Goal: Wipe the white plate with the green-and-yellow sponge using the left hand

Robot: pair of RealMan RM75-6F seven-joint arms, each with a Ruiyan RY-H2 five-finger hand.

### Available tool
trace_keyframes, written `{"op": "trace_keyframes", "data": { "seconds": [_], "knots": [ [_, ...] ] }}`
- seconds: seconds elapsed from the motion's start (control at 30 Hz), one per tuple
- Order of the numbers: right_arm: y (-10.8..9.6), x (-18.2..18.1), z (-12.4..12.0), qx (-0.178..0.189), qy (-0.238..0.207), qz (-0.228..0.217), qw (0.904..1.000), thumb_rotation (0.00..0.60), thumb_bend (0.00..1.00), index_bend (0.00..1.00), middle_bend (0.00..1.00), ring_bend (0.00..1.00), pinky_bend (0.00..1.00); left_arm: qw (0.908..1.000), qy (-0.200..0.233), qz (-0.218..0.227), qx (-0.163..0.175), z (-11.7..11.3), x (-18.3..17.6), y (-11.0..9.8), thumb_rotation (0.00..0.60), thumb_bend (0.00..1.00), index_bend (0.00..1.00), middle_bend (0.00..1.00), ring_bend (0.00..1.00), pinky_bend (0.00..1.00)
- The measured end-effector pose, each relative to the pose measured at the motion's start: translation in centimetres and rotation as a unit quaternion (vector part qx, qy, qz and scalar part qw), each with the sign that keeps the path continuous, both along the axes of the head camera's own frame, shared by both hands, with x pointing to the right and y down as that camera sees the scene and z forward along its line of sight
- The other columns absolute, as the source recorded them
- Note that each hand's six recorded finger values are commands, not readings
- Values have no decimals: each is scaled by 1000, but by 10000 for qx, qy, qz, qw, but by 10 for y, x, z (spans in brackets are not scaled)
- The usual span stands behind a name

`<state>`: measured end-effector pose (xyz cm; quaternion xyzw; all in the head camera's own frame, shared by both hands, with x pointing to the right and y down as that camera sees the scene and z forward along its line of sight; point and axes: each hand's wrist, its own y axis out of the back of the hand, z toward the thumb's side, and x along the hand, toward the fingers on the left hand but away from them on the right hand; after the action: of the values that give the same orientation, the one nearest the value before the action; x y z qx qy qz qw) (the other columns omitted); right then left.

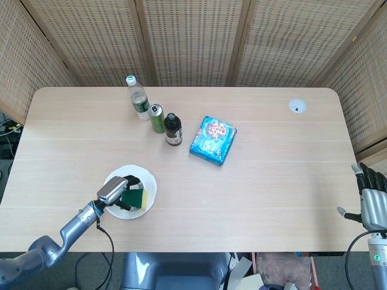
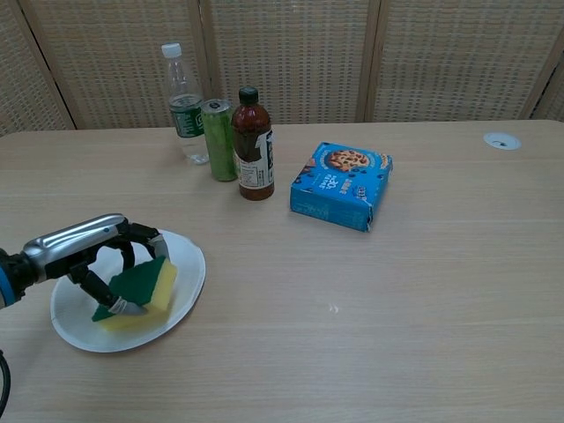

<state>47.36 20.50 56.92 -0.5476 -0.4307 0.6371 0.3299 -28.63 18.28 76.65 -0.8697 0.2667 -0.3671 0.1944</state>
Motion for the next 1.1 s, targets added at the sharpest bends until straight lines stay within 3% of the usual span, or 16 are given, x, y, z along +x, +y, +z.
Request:
{"op": "trace_keyframes", "data": {
  "seconds": [0.27,0.47,0.67,0.87,1.1],
  "knots": [
    [0,1,-1,7,-6,13,10000,600,0,0,0,0,0,10000,-61,67,-14,8,3,6,600,32,522,426,310,513],
    [0,1,-2,27,-23,11,10000,600,0,0,0,0,0,9997,140,57,214,-5,4,-6,600,32,522,426,310,513],
    [0,0,-3,30,-39,-7,10000,600,0,0,0,0,0,9976,60,387,563,-25,1,-22,600,32,522,426,310,513],
    [0,0,-4,37,-46,5,10000,600,0,0,0,0,0,9931,-525,876,572,-24,-9,-23,600,35,522,426,310,513],
    [-1,1,-2,2,-30,15,10000,600,0,0,0,0,0,9758,-1389,1599,548,-9,-25,-14,600,49,522,426,310,509]
  ]
}}
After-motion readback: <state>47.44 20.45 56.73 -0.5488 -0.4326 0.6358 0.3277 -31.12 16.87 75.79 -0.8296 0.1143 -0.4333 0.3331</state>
